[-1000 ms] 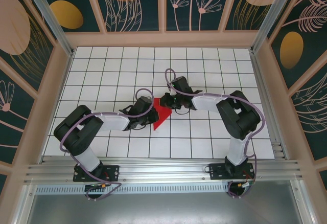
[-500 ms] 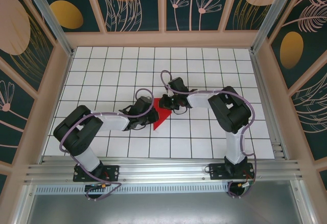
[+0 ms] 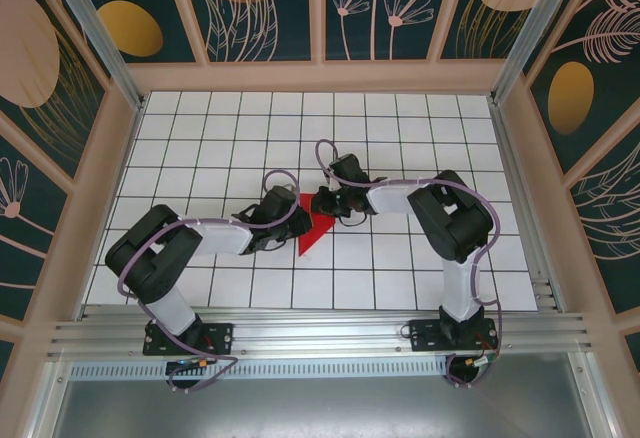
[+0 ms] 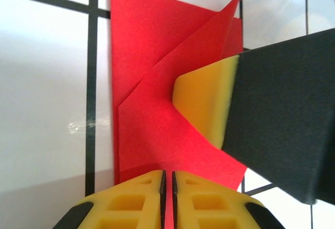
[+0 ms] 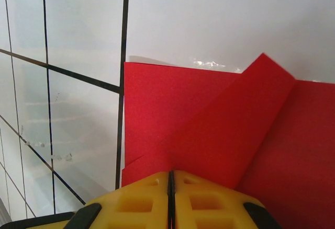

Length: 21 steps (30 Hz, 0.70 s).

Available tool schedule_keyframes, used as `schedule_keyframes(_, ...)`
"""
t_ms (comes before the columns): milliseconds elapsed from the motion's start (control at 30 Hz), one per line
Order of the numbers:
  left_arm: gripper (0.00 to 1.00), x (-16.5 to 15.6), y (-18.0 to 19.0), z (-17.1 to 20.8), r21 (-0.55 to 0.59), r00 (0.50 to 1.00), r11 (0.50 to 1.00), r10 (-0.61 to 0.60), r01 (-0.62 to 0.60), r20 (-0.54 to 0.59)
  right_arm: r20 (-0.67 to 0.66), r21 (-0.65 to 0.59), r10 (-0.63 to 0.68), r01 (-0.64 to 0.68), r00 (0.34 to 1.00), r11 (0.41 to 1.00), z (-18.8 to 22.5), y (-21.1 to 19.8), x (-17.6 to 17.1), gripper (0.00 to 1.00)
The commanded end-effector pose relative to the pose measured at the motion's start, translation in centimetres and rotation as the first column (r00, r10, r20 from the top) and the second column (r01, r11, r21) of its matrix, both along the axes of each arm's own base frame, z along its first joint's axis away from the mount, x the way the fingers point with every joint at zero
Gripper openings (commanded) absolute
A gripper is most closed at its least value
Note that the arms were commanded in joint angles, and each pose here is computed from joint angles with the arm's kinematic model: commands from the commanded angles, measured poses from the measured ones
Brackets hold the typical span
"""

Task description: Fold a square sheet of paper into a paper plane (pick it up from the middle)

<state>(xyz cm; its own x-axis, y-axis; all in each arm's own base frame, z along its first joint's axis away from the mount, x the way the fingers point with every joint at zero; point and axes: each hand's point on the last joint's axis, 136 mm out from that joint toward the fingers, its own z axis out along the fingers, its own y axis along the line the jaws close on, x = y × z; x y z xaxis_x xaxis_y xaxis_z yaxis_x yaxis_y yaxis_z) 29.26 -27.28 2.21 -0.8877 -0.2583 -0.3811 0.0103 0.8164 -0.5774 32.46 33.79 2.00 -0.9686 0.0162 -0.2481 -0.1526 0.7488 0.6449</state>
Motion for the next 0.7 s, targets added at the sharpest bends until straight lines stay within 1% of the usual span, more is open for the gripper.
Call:
schedule_keyframes(0, 0.14, -0.7, 1.6, -2.1, 0.062, 0.998, 0.998, 0.027, -0.023, -0.052, -0.010, -0.017, 0.028, -0.028, 1.000, 0.999, -0.5, -0.4, -0.6, 0.10)
schedule_keyframes(133, 0.12, -1.7, 2.2, -3.0, 0.088, 0.996, 0.996, 0.020, -0.013, -0.083, 0.016, -0.004, 0.050, -0.050, 0.999, 0.999, -0.2, -0.6, 0.1, 0.10)
schedule_keyframes(167, 0.12, -2.2, 2.6, -4.2, 0.115, 0.993, 0.993, 0.022, -0.009, -0.112, 0.021, 0.001, 0.052, -0.052, 0.998, 0.999, -0.1, -0.6, 0.4, 0.10)
schedule_keyframes(267, 0.11, -2.7, 3.2, -5.0, 0.144, 0.991, 0.990, 0.019, 0.000, -0.133, 0.050, 0.033, 0.069, -0.071, 0.996, 0.997, 1.0, -0.5, 0.8, 0.10)
schedule_keyframes(367, 0.10, -2.8, 3.3, -5.1, 0.153, 0.990, 0.988, 0.017, 0.004, -0.139, 0.075, 0.060, 0.088, -0.093, 0.993, 0.994, 2.6, -0.1, 0.5, 0.10)
schedule_keyframes(433, 0.10, -2.8, 3.3, -5.2, 0.156, 0.990, 0.988, 0.016, 0.006, -0.141, 0.080, 0.058, 0.102, -0.107, 0.992, 0.993, 2.9, 0.1, 0.0, 0.10)
schedule_keyframes(567, 0.10, -2.9, 3.2, -5.4, 0.157, 0.989, 0.987, 0.007, 0.016, -0.145, 0.040, 0.039, 0.111, -0.113, 0.993, 0.993, 1.1, 0.2, -0.9, 0.10)
schedule_keyframes(667, 0.10, -3.2, 3.3, -5.6, 0.165, 0.988, 0.986, -0.001, 0.027, -0.156, 0.016, 0.015, 0.106, -0.106, 0.994, 0.994, -0.3, -0.1, -0.8, 0.10)
